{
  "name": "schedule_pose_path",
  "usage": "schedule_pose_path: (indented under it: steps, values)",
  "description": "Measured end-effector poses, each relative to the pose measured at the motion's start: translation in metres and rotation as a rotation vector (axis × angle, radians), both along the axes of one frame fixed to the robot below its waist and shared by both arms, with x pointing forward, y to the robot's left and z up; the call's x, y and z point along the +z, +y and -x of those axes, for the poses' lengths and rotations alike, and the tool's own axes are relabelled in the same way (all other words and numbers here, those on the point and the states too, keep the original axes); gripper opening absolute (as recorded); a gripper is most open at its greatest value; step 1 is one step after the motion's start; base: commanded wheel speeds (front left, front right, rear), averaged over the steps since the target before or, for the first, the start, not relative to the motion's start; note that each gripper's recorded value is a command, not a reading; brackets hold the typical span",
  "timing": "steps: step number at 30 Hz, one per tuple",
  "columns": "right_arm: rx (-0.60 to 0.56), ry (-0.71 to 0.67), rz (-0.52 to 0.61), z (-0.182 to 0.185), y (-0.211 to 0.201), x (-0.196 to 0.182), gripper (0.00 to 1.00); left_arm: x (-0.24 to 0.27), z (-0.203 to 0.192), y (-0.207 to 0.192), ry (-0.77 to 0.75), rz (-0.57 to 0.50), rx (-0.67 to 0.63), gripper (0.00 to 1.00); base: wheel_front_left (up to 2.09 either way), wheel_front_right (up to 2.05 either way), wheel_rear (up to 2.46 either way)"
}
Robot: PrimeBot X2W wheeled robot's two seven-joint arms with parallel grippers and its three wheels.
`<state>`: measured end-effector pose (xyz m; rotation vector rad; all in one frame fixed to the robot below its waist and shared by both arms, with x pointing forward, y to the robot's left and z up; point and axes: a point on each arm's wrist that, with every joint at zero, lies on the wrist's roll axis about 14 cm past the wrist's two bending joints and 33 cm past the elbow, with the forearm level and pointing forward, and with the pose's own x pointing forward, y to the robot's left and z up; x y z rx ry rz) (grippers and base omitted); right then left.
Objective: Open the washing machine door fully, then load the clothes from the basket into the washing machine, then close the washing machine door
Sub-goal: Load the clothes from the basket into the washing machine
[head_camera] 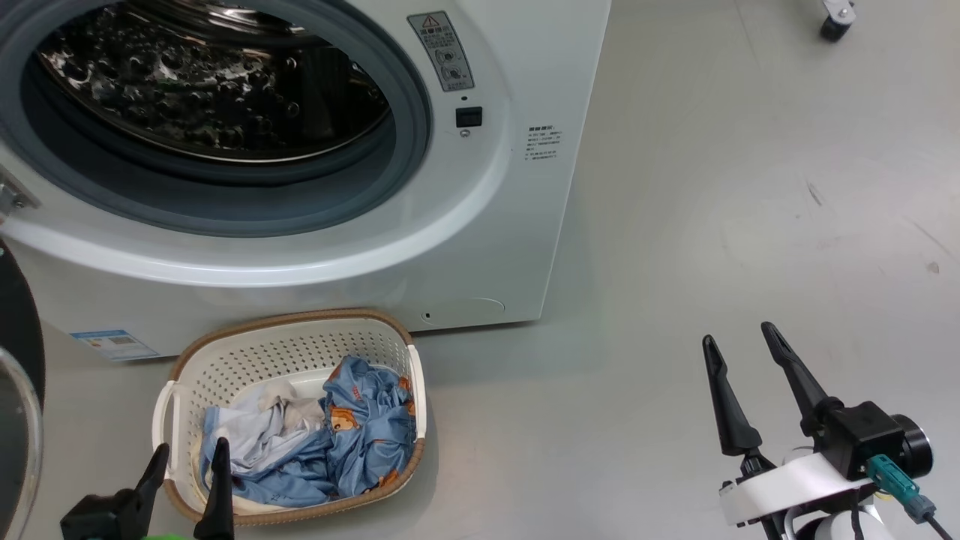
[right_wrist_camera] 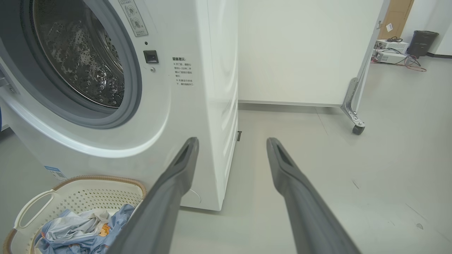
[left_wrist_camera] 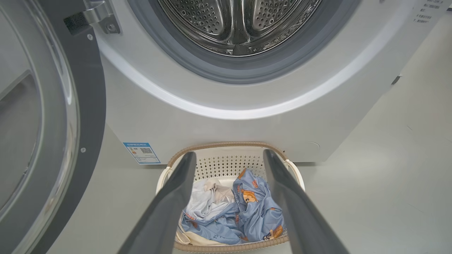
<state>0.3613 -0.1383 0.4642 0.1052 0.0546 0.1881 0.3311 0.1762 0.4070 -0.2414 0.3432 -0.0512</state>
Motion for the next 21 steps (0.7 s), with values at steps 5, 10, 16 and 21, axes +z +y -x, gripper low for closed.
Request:
schedule_pose_path:
  steps: [5, 10, 16, 21]
  values:
    - [0.005, 0.021, -0.018, -0.010, 0.007, -0.008, 1.00, -0.030, -0.013, -0.010, 0.124, 0.056, -0.025, 1.00, 0.00, 0.00, 0.00]
    - [-0.011, 0.063, -0.012, -0.014, 0.002, -0.022, 1.00, -0.061, -0.025, -0.010, 0.246, 0.039, -0.077, 1.00, 0.00, 0.00, 0.00]
    - [-0.032, 0.092, -0.004, -0.022, -0.005, -0.033, 1.00, -0.089, -0.041, -0.021, 0.346, 0.042, -0.136, 1.00, 0.00, 0.00, 0.00]
    - [-0.046, 0.109, 0.006, -0.032, -0.010, -0.042, 1.00, -0.113, -0.059, -0.037, 0.415, 0.075, -0.177, 1.00, 0.00, 0.00, 0.00]
